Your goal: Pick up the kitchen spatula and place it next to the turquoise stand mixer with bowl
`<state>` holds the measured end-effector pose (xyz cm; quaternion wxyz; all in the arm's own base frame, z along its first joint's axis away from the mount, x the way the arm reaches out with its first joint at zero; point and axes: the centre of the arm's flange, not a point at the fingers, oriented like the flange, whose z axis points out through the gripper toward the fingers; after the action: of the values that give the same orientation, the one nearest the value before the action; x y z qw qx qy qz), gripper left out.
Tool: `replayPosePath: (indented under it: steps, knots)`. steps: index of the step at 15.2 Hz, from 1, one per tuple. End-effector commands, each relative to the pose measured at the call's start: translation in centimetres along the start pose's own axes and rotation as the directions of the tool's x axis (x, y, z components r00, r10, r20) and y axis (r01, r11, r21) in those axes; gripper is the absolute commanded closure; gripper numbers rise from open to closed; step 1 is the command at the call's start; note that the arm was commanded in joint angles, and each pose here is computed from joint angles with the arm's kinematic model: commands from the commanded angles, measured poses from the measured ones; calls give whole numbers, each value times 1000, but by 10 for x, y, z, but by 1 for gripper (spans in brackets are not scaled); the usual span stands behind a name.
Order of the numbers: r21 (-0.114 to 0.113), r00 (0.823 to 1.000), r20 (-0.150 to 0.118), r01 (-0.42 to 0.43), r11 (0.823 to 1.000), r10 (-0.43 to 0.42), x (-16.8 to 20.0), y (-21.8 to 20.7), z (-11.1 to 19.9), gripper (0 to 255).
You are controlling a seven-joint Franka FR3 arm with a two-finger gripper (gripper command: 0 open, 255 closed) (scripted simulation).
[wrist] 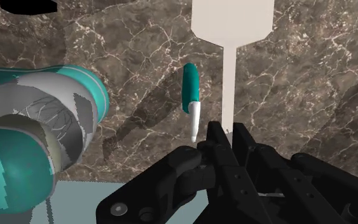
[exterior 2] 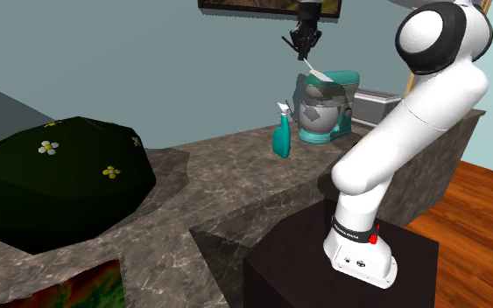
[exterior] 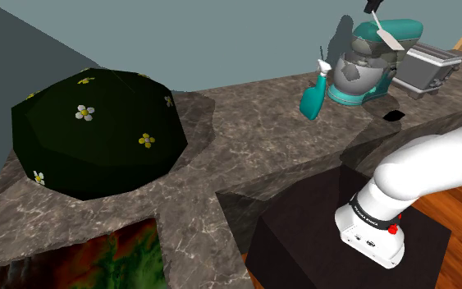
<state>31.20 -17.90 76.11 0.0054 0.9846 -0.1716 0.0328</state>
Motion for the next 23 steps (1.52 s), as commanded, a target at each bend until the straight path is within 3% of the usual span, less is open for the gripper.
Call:
replayPosePath:
  steps: [1, 7, 23]
  knots:
    - [0, 1000, 0, 2, 1000, -2, -2, 26, 2, 255]
    - [0, 1000, 0, 2, 1000, -2, -3, 107, 2, 255]
    - [0, 1000, 0, 2, 1000, -2, -9, 107, 86, 255]
